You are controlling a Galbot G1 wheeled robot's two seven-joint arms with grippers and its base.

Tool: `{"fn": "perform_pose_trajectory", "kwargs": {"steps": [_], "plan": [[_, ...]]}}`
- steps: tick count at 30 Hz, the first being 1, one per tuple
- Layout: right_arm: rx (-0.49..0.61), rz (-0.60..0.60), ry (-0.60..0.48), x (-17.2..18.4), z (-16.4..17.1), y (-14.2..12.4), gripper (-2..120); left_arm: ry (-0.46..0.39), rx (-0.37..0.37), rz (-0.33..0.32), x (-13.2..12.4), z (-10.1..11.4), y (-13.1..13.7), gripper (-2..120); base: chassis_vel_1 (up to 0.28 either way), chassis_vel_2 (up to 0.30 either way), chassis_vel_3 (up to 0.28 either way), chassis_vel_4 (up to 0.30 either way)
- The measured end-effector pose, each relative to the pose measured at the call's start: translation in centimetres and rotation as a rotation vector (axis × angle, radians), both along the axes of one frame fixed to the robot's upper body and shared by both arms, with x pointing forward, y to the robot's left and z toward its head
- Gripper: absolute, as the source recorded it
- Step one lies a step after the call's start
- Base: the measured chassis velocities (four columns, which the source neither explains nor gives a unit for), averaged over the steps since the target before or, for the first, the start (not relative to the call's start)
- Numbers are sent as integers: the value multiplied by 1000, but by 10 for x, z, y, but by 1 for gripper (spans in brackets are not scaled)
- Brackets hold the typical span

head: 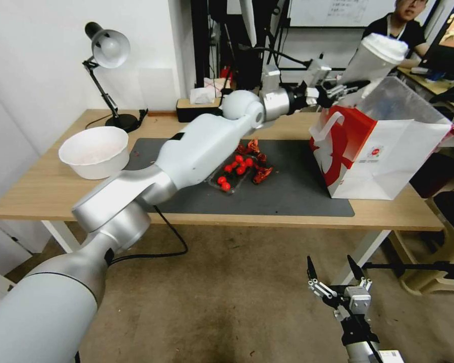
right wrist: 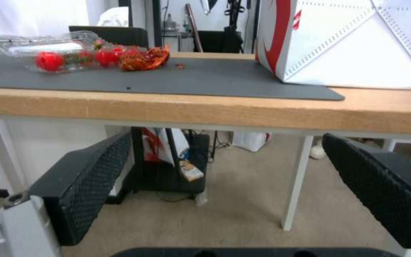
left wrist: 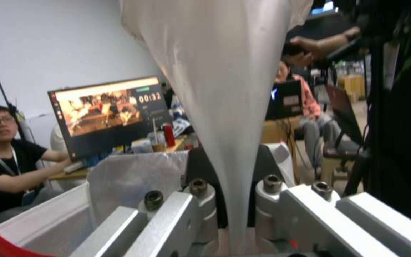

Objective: Pick up the trash from the table and place it into the takeout bag.

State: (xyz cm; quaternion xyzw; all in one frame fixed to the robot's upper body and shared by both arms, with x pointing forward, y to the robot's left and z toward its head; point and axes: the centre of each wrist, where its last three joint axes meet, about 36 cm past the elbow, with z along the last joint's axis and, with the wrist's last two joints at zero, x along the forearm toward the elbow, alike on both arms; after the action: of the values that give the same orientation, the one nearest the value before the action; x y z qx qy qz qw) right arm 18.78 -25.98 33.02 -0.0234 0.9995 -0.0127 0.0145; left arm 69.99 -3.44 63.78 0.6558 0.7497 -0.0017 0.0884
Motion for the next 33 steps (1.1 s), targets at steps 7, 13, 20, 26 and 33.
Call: {"fn": "perform_pose_trajectory", "kwargs": {"steps": [7,13,20,26,33], "plan": [[-3,0,-1,0,1,0,100,-25,42,35,2,24,-15,1,0,0,0,0],[-2,2,-1,1,0,1,100,-50,105,61,-4,25,-24,1,0,0,0,0],[-2,3,13,-1,-4,2,100,-59,177,134,-19,20,-39,0,0,0,0,0],[1,5,20,-4,-6,4,100,-82,229,152,-27,17,-45,8,0,0,0,0],[2,5,18,-3,-6,4,100,-87,236,146,-32,18,-48,33,0,0,0,0]]}}
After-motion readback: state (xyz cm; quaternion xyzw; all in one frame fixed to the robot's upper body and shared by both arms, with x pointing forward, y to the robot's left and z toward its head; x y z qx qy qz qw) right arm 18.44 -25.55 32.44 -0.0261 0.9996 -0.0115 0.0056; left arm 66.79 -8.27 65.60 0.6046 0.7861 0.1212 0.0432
